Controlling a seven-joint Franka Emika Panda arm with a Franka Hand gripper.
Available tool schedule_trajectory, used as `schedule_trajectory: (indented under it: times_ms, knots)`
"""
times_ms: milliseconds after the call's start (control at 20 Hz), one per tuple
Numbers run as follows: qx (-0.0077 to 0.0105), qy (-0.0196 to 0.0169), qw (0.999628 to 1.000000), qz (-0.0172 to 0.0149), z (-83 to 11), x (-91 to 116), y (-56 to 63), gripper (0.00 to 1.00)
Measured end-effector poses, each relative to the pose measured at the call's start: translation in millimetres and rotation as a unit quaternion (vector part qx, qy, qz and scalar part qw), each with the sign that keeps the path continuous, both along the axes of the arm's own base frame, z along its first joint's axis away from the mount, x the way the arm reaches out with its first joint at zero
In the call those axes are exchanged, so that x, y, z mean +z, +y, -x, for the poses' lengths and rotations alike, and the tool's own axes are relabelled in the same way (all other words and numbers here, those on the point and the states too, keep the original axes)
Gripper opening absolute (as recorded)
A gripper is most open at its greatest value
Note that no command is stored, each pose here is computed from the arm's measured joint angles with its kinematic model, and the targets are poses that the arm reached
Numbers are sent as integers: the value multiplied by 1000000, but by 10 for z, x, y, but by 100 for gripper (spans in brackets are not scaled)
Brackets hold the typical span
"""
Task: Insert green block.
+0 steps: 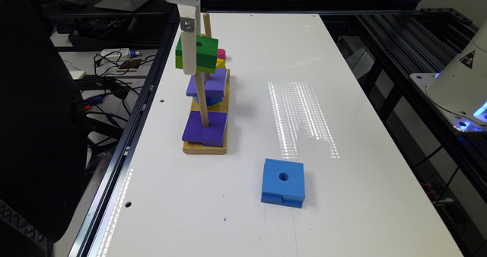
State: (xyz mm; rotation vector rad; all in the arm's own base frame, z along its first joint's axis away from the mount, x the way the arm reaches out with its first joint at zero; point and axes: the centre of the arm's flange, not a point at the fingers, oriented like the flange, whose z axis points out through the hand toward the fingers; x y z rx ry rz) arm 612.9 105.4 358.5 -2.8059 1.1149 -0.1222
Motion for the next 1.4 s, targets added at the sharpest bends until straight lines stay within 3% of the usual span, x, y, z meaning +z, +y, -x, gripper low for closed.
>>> schedule_trajectory:
  times_ms: [100, 500, 1150, 1400]
  knots:
    - [895, 339, 1000000, -231, 2, -4, 12, 0]
    - [1187, 431, 999999, -293, 2, -5, 15, 0]
    - [402, 513, 1000000, -207, 1, -6, 5, 0]
    - [307, 2217, 999997, -1026, -14, -82, 7, 0]
